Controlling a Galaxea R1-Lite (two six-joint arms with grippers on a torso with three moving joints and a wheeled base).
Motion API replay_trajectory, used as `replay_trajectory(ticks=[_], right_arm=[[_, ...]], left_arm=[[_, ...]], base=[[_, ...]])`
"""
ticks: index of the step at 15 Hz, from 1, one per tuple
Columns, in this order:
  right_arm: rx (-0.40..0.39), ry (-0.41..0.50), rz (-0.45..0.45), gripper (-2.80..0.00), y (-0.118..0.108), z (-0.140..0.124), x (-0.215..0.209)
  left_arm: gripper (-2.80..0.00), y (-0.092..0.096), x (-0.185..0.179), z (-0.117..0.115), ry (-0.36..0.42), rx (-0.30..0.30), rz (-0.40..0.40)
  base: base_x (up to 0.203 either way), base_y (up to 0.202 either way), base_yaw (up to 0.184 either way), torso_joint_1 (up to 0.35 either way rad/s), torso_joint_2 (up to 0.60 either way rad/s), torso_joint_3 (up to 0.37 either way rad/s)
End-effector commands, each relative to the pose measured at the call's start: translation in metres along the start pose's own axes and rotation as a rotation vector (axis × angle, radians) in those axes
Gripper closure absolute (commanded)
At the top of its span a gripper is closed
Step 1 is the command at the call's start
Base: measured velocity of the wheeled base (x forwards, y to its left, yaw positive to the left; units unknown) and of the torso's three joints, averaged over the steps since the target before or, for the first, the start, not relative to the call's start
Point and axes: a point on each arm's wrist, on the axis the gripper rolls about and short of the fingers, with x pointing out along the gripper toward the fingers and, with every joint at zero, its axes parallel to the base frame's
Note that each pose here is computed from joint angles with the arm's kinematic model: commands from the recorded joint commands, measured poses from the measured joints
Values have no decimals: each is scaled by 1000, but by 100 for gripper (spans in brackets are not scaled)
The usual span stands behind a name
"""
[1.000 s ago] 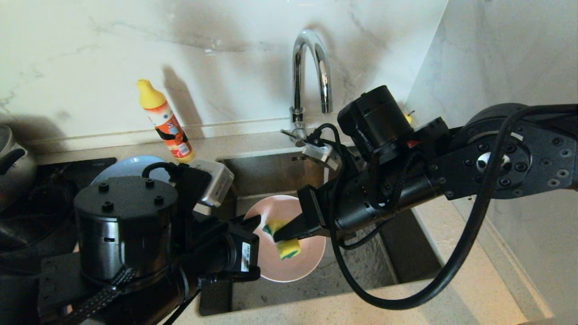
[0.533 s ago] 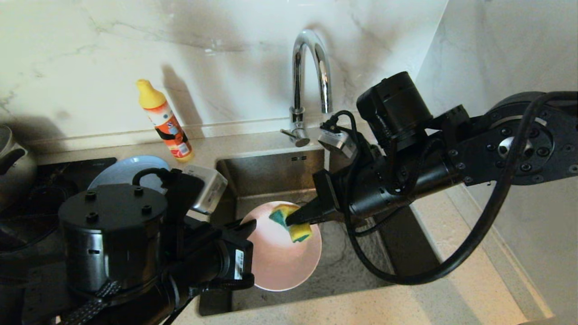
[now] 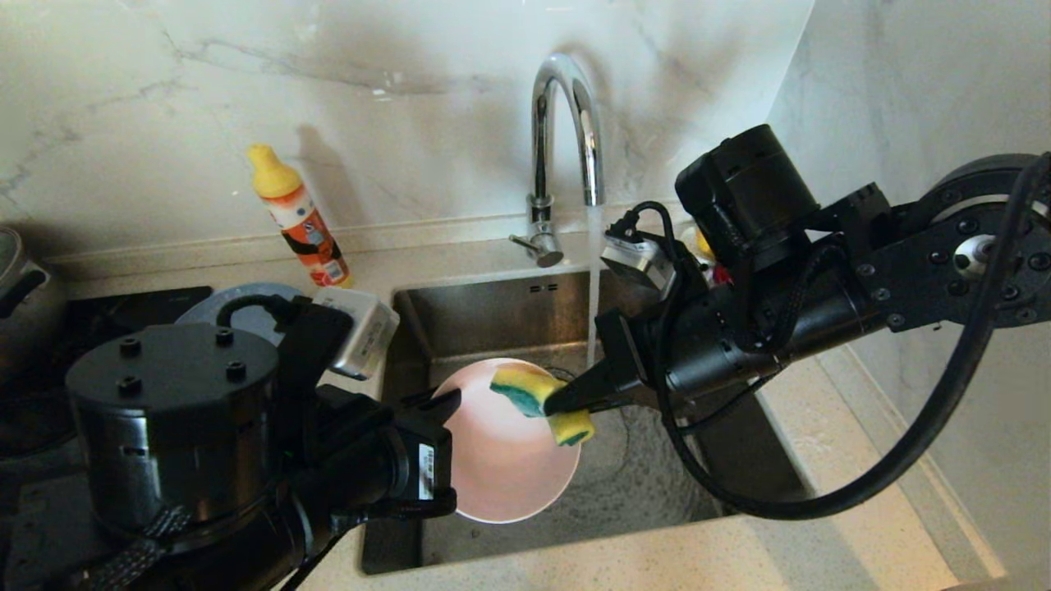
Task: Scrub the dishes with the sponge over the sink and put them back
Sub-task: Wipe the bowl
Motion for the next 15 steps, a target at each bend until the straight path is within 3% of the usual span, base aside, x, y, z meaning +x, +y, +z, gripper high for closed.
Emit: replay_trajectory(ticks=[1,4,9,15], right_arm=[[-4,40,11,0,4,-5,12],[-13,74,19,0,8,-11,23],[-46,131,45,0,22,-23,41],[-58,95,63,0,27,-18,29]], left_arm=[[0,-1,1,4,-27,-12,-1],[0,-2,3,9,-68,-28,-4],[0,-4,9,5,-48,-26,-3],[0,-3,8,-1,-30,-16,-4]], base=[[0,0,0,0,0,0],[0,0,0,0,0,0],[0,0,0,0,0,0],[0,0,0,0,0,0]])
